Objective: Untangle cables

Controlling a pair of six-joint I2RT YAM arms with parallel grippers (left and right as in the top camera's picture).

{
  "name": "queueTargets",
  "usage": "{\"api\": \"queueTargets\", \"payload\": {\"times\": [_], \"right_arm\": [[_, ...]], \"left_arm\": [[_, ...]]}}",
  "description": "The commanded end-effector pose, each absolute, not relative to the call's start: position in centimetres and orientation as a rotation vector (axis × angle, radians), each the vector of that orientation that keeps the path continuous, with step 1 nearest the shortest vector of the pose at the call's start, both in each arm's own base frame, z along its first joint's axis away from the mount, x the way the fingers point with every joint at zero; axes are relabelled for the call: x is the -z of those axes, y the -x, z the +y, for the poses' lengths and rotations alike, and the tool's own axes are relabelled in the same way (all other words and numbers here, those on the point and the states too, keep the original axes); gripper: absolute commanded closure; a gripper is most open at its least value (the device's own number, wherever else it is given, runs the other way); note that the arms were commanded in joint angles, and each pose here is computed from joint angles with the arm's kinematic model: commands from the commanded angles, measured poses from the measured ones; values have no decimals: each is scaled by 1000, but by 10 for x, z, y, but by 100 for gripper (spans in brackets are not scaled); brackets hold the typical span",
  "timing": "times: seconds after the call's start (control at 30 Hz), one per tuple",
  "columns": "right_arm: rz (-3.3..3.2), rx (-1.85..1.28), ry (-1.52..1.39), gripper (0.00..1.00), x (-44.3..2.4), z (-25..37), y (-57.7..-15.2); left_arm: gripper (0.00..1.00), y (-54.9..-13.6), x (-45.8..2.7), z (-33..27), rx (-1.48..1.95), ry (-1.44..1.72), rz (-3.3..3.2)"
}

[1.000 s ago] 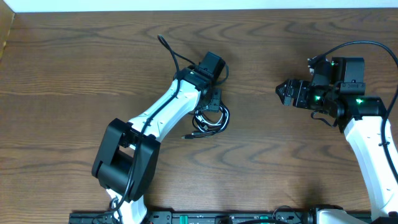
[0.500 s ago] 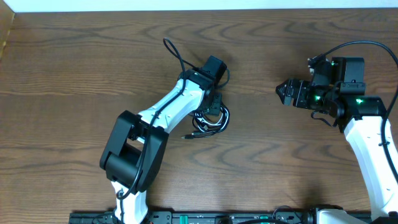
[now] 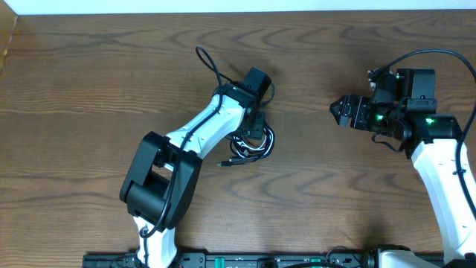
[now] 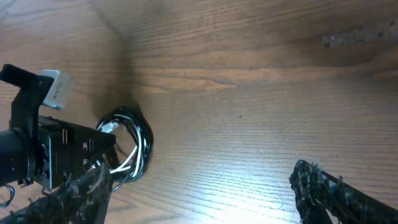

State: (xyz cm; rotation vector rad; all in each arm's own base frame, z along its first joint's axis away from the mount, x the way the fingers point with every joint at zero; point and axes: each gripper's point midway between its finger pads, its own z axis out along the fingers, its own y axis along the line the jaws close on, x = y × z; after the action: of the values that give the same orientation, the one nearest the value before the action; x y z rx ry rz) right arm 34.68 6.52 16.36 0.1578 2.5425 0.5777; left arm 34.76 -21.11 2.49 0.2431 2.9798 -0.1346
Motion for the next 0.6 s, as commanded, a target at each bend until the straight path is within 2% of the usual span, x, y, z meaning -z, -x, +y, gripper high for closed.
{"api": "queueTargets", "payload": {"times": [0.0, 0.57], "right_arm": [[2533, -582, -151, 11, -170, 70, -350], [2536, -581, -151, 11, -169, 70, -349]], "left_arm": [[46, -343, -17, -207, 101, -243, 3006], [46, -340, -8, -193, -13, -241, 3021]]}}
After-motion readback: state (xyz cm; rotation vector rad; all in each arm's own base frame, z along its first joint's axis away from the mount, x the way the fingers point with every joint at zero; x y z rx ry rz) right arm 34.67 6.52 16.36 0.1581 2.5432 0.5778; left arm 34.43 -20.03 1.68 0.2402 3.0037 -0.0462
